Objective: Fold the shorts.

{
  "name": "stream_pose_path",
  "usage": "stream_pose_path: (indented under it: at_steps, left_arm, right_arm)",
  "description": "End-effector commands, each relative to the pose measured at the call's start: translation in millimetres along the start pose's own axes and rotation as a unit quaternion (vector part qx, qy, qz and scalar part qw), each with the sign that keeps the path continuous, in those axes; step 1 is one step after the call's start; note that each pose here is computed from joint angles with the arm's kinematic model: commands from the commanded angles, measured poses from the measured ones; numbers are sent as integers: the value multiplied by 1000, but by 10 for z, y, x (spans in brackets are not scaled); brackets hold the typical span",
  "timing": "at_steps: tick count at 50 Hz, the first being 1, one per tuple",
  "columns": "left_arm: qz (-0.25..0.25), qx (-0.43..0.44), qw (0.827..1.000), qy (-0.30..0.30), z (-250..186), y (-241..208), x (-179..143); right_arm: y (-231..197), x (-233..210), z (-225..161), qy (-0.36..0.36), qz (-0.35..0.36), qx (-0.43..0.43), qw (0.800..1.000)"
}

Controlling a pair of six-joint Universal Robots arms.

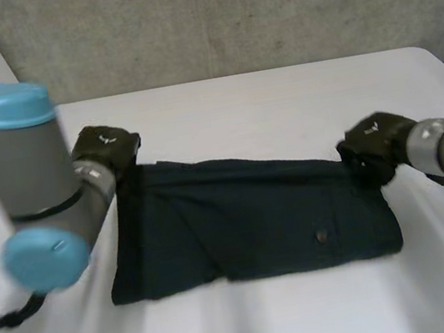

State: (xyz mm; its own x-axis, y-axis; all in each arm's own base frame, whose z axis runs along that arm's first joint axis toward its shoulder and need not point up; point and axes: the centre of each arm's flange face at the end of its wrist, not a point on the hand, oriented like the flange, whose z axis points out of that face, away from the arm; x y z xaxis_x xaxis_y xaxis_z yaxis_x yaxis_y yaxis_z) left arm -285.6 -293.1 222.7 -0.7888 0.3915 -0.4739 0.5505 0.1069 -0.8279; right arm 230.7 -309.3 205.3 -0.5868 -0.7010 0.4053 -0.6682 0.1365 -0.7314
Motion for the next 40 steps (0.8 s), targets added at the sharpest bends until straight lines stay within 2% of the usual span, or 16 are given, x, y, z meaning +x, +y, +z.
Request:
stream_pose_path:
  at_steps: [1,6,10,15,18,23,28,32,40]
  left_arm:
    - [13,6,999,-45,732,95,152]
    - [9,43,997,-57,998,151,288]
    - [2,91,993,-71,1094,116,412]
    - [-4,115,990,-76,1083,85,471]
    - [-3,115,991,-70,971,33,490]
    - [-6,117,991,-64,660,-114,385]
    - [-3,104,993,-54,303,-100,294]
    - [0,95,994,-48,135,-56,278]
    - [3,88,995,-37,-32,-18,310]
  right_arm:
    - [-38,44,532,92,-31,59,994]
    - [8,-38,829,129,-50,82,987]
    - [102,-36,977,167,-50,65,983]
    - [-19,-17,870,203,-34,71,976]
    - [-128,17,637,209,-2,93,973]
    - [-187,-83,210,178,38,114,977]
    - [36,-464,-92,79,71,106,989]
    - [265,-601,-217,45,93,83,991]
    - [618,-636,-222,52,122,48,990]
